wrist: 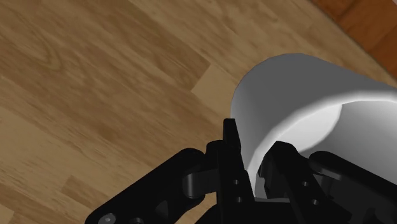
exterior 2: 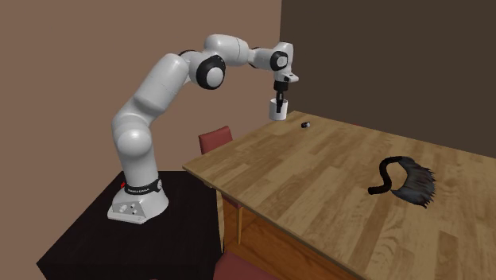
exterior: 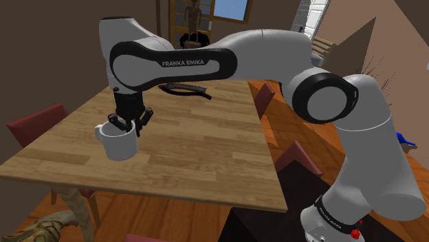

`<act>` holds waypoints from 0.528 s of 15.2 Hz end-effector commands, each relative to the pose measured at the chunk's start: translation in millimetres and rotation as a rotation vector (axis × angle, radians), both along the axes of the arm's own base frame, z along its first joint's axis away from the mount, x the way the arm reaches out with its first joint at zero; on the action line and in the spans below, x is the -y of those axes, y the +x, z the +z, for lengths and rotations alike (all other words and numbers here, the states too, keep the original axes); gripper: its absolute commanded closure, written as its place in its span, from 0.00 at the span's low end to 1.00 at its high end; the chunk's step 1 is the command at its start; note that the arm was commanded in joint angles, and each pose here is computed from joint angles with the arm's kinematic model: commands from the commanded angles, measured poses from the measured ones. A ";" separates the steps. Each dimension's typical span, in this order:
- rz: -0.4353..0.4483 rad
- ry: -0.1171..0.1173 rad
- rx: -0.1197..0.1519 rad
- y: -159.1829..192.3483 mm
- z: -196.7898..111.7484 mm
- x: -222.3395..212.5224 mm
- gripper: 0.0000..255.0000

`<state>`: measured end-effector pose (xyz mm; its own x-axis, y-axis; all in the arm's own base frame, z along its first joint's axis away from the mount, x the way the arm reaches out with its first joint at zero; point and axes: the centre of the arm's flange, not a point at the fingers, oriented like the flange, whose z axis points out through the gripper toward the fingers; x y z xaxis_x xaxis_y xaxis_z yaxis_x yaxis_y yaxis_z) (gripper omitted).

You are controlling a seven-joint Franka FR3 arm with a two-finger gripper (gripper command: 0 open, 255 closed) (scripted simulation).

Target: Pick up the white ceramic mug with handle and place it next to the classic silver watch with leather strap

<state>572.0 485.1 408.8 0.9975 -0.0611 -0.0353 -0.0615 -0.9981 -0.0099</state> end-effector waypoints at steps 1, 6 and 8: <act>0.000 0.001 0.001 0.1 -9.4 -1.4 1.00; 0.000 0.001 0.001 0.1 -35.8 -1.4 1.00; 0.000 0.001 0.001 0.1 -46.4 -1.4 1.00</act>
<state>572.5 486.9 367.4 0.9975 -0.0613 -0.0352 -0.0617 -0.9980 -0.0101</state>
